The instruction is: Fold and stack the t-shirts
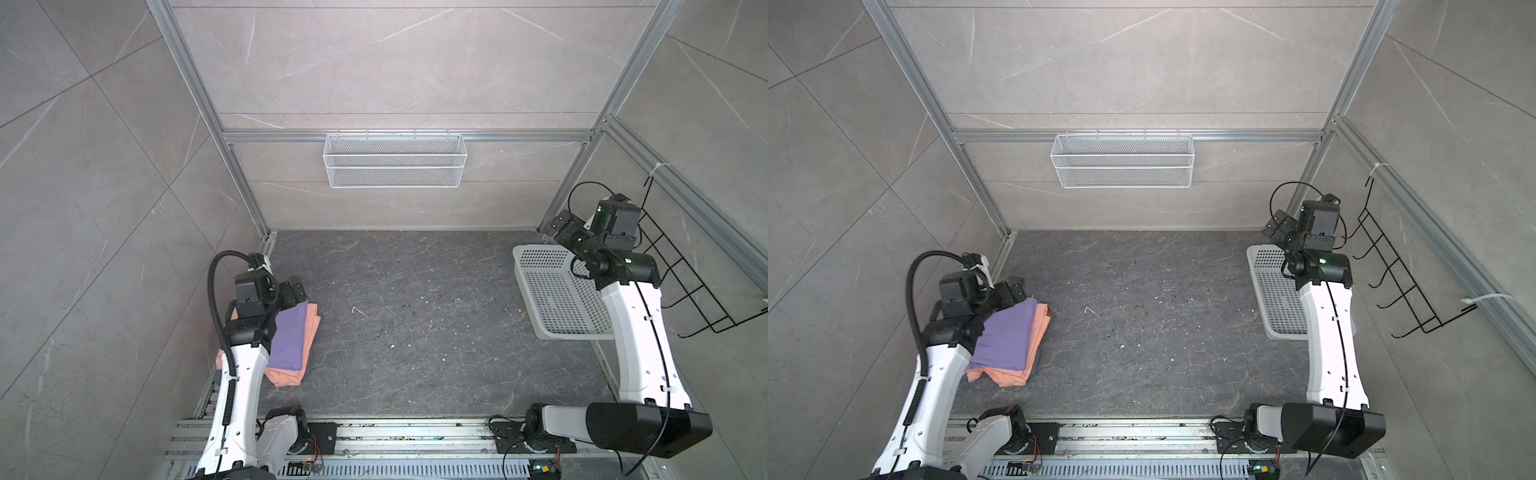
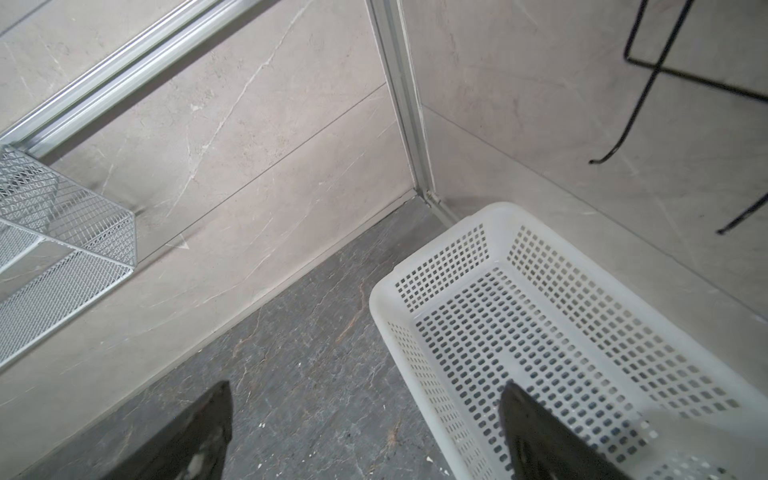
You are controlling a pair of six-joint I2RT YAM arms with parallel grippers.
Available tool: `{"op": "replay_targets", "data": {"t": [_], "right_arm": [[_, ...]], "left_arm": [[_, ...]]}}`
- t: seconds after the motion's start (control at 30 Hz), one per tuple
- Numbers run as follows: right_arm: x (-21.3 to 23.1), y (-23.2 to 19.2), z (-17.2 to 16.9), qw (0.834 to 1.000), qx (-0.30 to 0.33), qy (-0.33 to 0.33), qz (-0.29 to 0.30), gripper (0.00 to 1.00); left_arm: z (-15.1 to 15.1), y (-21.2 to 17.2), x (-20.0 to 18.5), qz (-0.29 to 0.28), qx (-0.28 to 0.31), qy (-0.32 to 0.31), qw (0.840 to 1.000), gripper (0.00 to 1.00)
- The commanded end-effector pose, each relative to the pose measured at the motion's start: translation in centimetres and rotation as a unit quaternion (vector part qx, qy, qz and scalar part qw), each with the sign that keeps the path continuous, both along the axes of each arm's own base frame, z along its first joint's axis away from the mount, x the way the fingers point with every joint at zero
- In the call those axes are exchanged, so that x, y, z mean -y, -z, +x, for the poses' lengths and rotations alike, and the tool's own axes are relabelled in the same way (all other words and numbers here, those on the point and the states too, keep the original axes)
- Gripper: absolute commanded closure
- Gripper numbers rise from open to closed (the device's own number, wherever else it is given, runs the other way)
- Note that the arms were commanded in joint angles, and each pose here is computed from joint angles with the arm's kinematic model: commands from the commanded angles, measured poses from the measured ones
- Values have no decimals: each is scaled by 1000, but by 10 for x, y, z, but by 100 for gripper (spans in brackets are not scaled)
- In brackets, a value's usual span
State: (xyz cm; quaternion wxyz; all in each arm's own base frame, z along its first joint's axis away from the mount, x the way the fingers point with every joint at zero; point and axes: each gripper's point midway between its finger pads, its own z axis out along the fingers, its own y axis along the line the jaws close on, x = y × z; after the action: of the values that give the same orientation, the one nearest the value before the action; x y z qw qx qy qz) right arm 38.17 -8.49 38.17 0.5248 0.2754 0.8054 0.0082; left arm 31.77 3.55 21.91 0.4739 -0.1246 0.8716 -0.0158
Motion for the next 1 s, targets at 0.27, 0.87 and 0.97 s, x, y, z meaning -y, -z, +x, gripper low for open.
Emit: {"op": "replay_targets", "data": {"t": [0.27,0.87,0.97], "right_arm": [[7,47,-49,998,-54,38,-7,0],[21,55,-93,993,-62,89,-44,0],[24,58,-94,992,-60,98,-47,0]], "left_arm": [[28,58,-5,82,112,-16,990,0],[44,106,-1,98,114,7,989,0],[51,118,-3,100,124,1,987,0]]}}
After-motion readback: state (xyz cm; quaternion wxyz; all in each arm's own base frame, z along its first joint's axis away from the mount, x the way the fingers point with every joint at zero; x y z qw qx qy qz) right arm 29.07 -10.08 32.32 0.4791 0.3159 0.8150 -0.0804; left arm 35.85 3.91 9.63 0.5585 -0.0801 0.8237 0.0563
